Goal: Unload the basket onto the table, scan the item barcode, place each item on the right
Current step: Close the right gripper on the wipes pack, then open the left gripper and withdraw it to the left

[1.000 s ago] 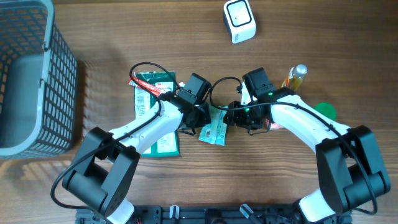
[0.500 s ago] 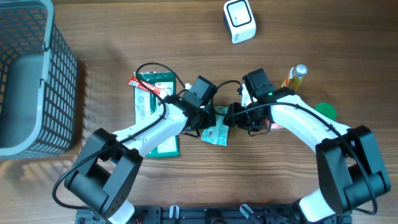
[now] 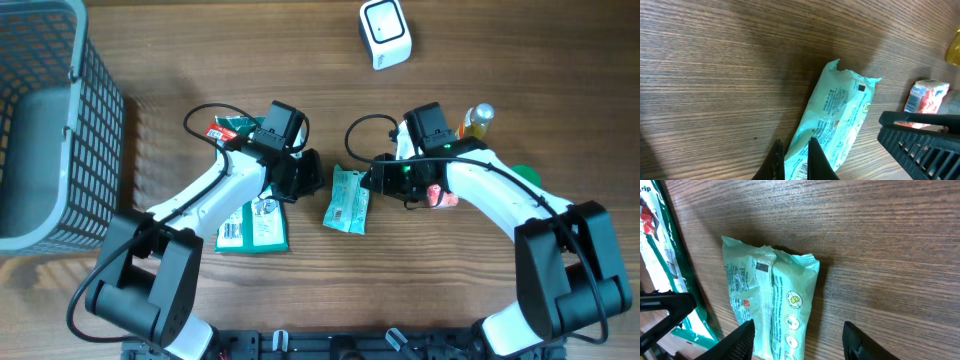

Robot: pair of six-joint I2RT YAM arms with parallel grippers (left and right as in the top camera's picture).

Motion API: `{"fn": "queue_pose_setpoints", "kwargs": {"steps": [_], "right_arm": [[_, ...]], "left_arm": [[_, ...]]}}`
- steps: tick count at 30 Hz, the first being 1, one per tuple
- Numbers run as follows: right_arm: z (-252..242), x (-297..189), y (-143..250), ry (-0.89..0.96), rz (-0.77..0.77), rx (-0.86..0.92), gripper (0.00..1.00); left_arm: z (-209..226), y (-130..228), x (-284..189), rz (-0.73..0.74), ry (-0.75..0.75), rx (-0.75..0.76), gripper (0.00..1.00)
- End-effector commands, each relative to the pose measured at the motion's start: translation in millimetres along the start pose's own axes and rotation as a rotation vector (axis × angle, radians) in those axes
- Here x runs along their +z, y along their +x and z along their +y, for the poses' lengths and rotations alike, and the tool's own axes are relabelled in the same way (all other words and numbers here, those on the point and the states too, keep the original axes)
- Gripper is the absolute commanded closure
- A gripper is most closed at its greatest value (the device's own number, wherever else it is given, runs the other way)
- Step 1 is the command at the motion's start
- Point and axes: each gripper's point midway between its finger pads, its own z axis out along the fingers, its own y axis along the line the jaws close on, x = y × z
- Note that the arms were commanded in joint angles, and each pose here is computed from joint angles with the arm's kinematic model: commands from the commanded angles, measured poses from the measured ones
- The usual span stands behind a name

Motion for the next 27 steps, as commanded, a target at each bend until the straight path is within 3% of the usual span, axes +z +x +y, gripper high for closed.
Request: {"fn": "queue_pose_setpoints", "kwargs": {"steps": [1,10,15,23,25,27], "right_arm": [[4.0,-1.7,4.6,-0.022,0.012,-0.001,0.44],[-2.7,15.1,11.4,-0.06,-0.019,-0.006,0.44],[-7.4,25.8,18.3,-0.107,-0.038,0.072,0.55],[-8.8,29.2,23.5,-0.127,-0.033,0.094,0.56],[-8.4,29.2,22.6,-0.129,-0.037,0.093,0.67],[-7.3,28.9,21.0,-0.133,-0.043,0.088,0.71]], "left_arm": [[-2.7,10.4,12.0,0.076,0.026,0.005,0.96],[-8.6,22.7,30.0,0.12,0.03,0.034,0.96],[3.2,27.0,46.0,0.145,-0.014,0.024,0.95],[12.9,30.4,66.4,0.146,-0.069,0.043,0.96],[13.5,29.6,65.9,0.145,-0.069,0.04,0.96],[15.3,28.3,65.1,0.145,-0.071,0.032,0.96]]}}
